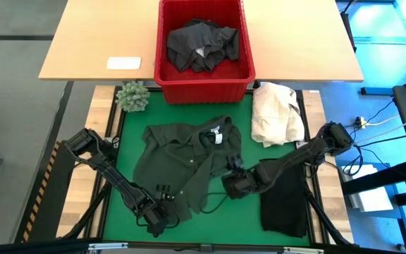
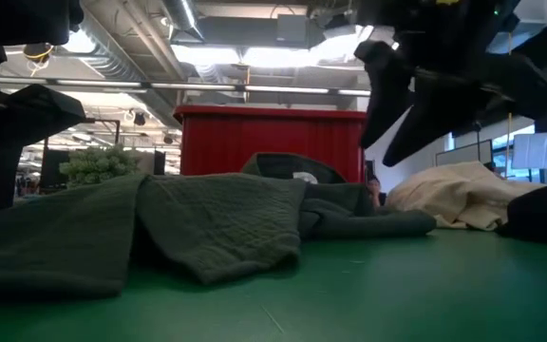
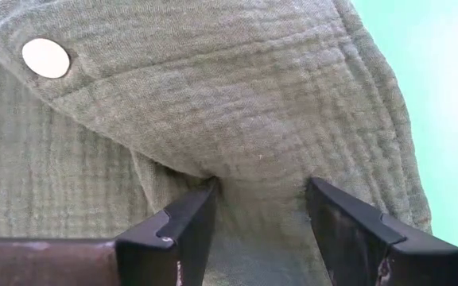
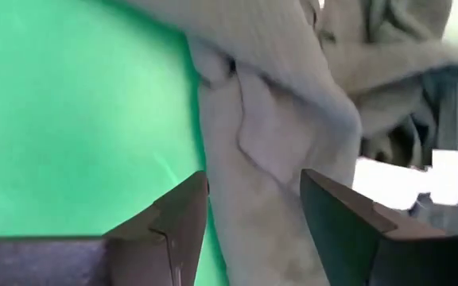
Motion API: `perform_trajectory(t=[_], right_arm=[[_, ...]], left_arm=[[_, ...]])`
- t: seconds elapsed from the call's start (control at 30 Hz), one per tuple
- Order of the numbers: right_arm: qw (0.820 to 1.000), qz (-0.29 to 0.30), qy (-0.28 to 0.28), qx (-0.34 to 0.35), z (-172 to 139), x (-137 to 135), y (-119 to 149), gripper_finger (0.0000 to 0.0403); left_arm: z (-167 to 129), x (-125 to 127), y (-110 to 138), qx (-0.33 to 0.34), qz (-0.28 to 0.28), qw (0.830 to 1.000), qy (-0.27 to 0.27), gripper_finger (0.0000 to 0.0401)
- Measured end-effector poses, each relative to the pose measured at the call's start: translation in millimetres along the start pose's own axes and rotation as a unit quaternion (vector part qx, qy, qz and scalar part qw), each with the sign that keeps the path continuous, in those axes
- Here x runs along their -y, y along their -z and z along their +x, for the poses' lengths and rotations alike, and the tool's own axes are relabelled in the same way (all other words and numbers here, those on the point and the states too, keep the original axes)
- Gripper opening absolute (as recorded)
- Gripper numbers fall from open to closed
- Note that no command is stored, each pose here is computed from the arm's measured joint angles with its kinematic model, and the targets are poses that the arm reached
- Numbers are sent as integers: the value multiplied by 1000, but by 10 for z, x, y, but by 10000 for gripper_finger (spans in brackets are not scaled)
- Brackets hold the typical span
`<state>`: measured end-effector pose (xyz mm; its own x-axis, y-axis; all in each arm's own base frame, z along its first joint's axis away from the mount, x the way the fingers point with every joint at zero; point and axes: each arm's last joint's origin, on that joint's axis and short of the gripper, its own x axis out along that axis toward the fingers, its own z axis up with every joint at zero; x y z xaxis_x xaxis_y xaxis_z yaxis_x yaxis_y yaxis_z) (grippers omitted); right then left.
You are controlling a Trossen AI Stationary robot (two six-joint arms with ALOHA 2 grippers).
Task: Fold laundry
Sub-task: Fold the green polo shirt
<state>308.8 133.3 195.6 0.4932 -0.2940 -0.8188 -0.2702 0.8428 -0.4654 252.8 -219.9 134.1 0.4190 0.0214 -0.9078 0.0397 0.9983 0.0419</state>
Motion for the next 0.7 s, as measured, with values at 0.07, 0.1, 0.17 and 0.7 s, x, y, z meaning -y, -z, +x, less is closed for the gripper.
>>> perform_trajectory(t=[0.07, 0.1, 0.17, 0.7], right_arm=[[1000, 13, -8, 21, 57, -22, -15, 202], [1000, 16, -7, 24, 93, -23, -2, 202], [1000, 14, -4, 25, 186, -10, 27, 202], [999, -4, 27, -27, 724, 141, 286, 202]], left_arm=[[0, -1, -1, 0, 0, 1000, 0, 192], [0, -1, -1, 0, 0, 1000, 0, 192], [0, 0, -1, 0, 0, 1000, 0, 192], [0, 5, -4, 0, -5, 1000, 5, 192]])
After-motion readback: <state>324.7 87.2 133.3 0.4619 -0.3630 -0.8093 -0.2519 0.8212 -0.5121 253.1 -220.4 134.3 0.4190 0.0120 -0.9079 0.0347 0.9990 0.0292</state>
